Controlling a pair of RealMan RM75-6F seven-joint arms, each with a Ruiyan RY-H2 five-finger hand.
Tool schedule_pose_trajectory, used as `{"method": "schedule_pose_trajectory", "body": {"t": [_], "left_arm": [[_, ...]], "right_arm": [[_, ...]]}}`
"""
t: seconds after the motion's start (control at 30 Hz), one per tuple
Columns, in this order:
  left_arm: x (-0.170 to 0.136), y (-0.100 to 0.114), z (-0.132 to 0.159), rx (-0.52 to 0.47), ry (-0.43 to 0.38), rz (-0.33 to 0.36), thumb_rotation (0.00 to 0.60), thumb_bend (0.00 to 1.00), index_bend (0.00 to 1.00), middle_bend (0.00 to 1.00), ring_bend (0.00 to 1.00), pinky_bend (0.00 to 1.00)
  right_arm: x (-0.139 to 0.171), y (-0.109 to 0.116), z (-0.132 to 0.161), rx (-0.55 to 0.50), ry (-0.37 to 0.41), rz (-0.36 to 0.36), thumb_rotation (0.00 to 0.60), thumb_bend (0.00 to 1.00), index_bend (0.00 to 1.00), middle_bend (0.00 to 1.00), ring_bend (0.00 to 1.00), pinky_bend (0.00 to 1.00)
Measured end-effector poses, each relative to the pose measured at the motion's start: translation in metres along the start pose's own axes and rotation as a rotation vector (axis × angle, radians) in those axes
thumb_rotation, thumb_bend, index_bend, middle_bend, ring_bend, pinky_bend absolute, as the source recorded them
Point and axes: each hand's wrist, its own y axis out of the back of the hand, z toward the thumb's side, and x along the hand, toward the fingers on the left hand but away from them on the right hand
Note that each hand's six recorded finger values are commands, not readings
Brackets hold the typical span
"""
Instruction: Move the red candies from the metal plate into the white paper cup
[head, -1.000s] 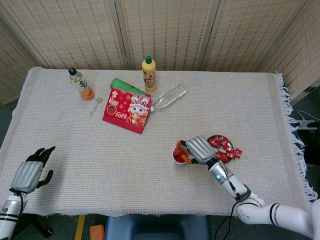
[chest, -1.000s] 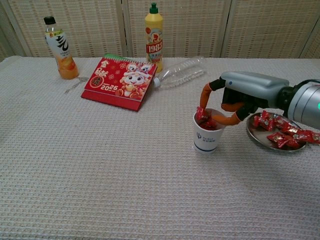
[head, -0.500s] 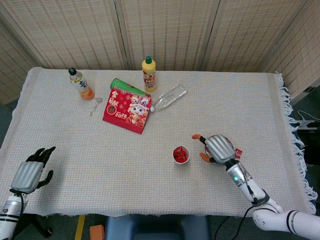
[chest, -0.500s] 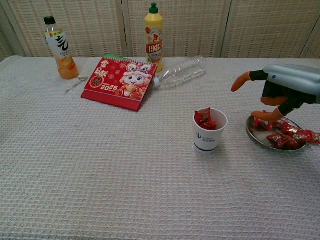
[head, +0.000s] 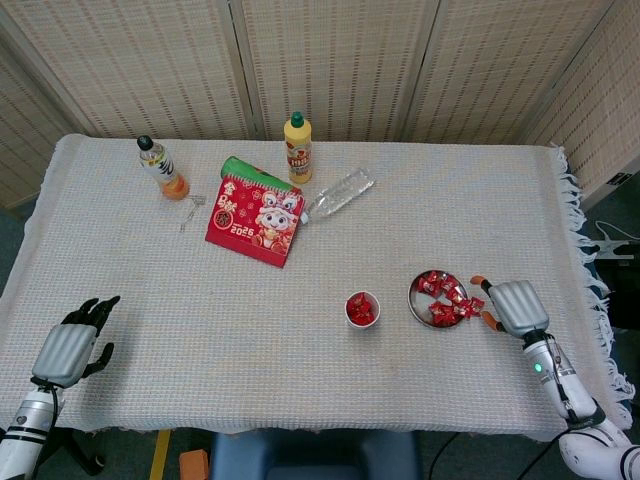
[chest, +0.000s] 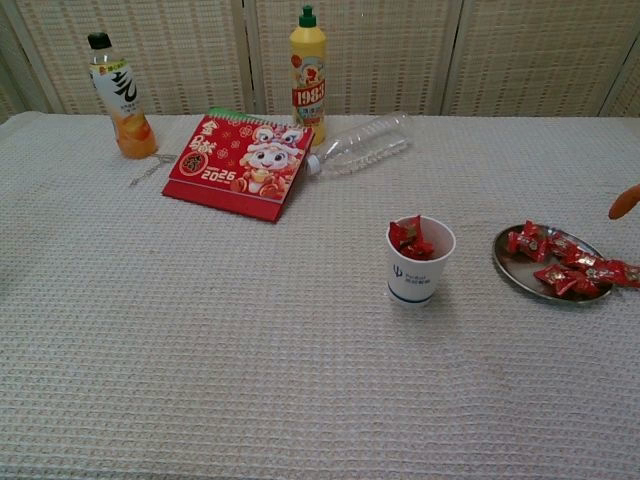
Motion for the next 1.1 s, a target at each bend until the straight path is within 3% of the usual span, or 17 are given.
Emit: {"method": "schedule_pose_trajectory", "body": {"t": [0.37,1.1], "left_arm": [[0.002,-0.001,-0.001,0.000,0.004,-0.005,0.600,0.48,0.00,0.12,0.07,0.24],[0.003,0.000,-0.005,-0.009,0.010,-0.009,0.600,0.48,0.00,0.12,0.07,0.24]], "right_arm": [[-0.008,-0.028,-0.003,0.011,-0.032,0.064,0.600,0.27,0.38,1.00,0.90,1.00],[-0.021,-0.034,0.013,-0.030,-0.014,0.047,0.600,0.27,0.46,1.00,0.91,1.00]]}}
